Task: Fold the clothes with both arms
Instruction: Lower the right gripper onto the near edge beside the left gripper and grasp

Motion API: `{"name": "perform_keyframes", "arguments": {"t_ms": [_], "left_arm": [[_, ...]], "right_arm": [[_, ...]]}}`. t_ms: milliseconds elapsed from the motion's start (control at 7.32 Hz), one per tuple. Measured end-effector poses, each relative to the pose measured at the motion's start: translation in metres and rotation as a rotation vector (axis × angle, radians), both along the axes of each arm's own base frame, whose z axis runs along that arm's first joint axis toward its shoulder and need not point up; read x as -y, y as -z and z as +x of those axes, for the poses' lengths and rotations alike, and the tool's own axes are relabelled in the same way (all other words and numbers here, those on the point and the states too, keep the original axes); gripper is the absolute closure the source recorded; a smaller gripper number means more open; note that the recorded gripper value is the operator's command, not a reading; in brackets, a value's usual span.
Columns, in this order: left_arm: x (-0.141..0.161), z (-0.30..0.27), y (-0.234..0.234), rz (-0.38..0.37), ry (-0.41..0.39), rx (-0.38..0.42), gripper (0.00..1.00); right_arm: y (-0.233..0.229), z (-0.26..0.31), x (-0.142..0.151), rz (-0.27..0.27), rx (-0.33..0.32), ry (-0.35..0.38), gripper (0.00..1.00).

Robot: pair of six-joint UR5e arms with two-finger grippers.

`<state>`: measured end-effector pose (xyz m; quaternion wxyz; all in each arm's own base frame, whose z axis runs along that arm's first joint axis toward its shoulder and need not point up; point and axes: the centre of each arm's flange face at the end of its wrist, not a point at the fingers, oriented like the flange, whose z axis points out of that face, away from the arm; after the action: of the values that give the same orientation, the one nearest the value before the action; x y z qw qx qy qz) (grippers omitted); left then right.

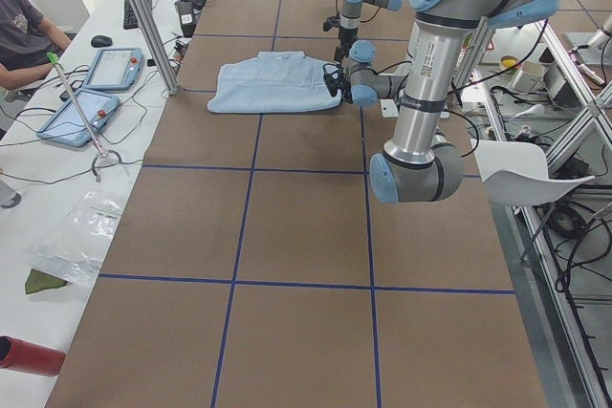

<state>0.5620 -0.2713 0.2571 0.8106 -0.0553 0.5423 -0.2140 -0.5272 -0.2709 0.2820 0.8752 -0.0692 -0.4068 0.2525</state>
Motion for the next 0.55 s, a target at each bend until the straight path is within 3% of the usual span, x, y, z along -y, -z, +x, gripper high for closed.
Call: {"name": "perform_keyframes", "arguments": {"t_ms": [547], "left_arm": [[0.0,0.0,-0.001,0.001,-0.001,0.001,1.0]], "right_arm": [[-0.014,-0.03,0.007,-0.082,-0.03,-0.072,0.0]]}}
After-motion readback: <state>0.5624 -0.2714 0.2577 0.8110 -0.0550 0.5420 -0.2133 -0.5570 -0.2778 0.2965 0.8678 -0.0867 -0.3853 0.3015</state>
